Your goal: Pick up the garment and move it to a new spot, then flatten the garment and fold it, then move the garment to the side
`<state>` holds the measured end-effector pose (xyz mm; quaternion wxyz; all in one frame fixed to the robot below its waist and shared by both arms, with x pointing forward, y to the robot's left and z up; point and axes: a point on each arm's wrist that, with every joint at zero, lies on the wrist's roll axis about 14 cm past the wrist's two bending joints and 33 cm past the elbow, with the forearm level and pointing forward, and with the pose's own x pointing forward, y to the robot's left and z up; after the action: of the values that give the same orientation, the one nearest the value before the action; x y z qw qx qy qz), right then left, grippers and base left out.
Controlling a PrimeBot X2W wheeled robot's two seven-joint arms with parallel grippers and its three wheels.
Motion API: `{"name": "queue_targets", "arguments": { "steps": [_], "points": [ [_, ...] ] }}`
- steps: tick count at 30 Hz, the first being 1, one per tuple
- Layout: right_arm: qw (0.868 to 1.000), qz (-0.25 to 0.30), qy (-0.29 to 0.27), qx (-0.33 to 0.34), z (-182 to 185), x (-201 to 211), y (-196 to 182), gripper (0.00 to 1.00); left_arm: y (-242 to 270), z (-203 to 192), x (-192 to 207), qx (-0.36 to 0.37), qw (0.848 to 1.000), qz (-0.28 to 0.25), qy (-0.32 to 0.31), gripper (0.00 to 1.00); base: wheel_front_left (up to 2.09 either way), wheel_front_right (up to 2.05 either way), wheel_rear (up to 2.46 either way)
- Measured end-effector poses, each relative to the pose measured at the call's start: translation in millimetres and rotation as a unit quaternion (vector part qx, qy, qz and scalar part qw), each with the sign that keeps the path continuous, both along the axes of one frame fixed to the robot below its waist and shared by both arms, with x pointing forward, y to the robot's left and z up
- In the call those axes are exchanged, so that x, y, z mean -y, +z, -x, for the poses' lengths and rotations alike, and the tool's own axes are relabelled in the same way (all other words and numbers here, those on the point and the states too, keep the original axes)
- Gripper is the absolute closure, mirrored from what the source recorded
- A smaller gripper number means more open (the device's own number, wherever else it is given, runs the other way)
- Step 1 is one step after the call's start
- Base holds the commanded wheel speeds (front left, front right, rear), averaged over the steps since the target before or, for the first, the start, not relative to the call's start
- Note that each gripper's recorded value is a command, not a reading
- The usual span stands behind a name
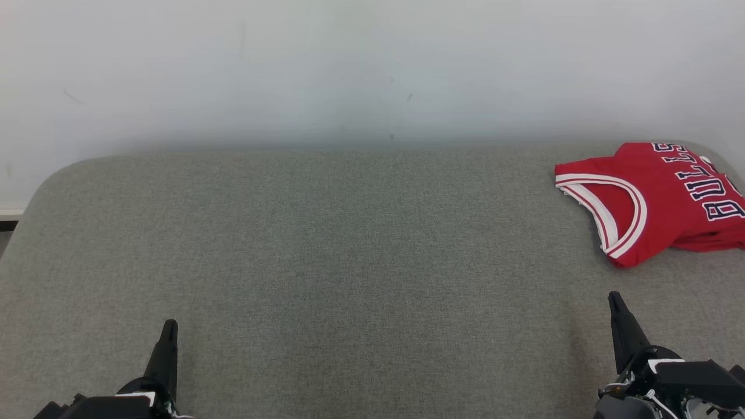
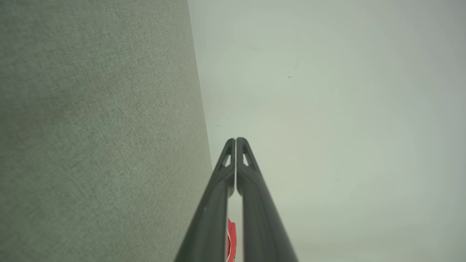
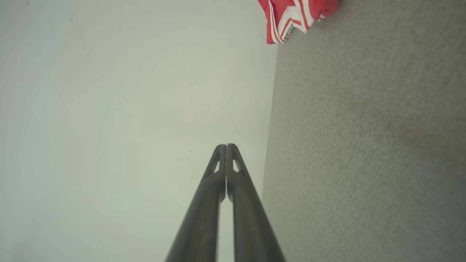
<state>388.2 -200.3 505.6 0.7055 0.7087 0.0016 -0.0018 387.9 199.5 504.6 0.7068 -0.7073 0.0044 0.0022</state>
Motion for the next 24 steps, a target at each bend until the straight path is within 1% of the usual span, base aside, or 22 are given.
{"name": "queue_targets", "arguments": {
  "steps": [24],
  "points": [
    [1.000, 0.000, 0.001, 0.000, 0.0, -0.3, 0.0, 1.00, 0.0, 0.0, -0.1, 0.000, 1.000, 0.000, 0.000, 1.00, 0.00, 0.00, 0.00]
  ]
}}
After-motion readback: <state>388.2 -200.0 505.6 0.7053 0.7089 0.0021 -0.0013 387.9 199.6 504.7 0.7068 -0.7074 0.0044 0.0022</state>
